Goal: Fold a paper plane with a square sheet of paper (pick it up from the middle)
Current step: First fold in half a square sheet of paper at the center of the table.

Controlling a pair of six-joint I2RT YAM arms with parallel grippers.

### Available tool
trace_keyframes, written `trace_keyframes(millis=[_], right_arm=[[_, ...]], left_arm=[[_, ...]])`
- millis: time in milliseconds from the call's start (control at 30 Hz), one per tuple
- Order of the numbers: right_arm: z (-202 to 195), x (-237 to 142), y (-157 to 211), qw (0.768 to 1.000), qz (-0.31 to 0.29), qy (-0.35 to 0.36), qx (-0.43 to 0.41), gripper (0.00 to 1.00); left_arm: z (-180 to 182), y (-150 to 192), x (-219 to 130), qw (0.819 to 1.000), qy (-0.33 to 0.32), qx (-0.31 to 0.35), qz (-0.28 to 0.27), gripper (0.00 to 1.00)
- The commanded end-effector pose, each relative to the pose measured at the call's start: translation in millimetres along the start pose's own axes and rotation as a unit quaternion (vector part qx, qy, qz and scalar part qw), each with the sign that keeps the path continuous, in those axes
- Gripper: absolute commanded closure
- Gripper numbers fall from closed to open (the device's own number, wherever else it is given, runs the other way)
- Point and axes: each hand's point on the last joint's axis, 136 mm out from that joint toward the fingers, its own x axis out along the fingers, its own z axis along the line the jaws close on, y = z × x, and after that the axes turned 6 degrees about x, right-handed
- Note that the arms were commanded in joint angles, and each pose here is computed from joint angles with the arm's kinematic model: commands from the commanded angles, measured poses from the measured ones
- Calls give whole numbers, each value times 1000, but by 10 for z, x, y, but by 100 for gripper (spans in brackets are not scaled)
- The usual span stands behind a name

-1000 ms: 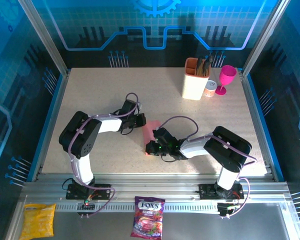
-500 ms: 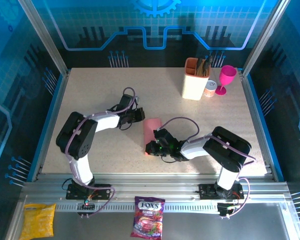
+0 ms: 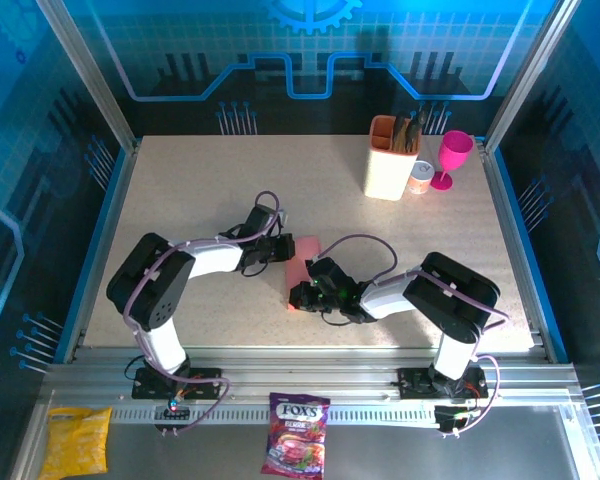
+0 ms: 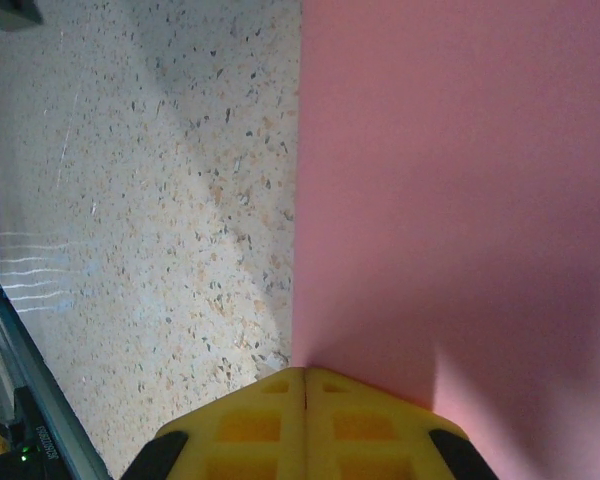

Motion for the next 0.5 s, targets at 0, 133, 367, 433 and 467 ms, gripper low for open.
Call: trace_keyframes(millis=[0,133,367,433,467], right_arm=[[-832,-44,508,987,73,141,20,100],[-789,-40,512,988,75,132,19,100],[-125,-111,202,997,62,32,-28,100],[101,-186,63,998,50,4,-47,100],[197,-229,-5,997,44,-5,-55,100]], left_arm=[[101,-92,77,1000,-16,5,-3,97],[199,-49,158,1000,-27,6,7,98],[294,128,192,999,-35,14,23,100],[313,166,196,999,-36,15,26,100],[316,173,196,999,-36,15,27,100]])
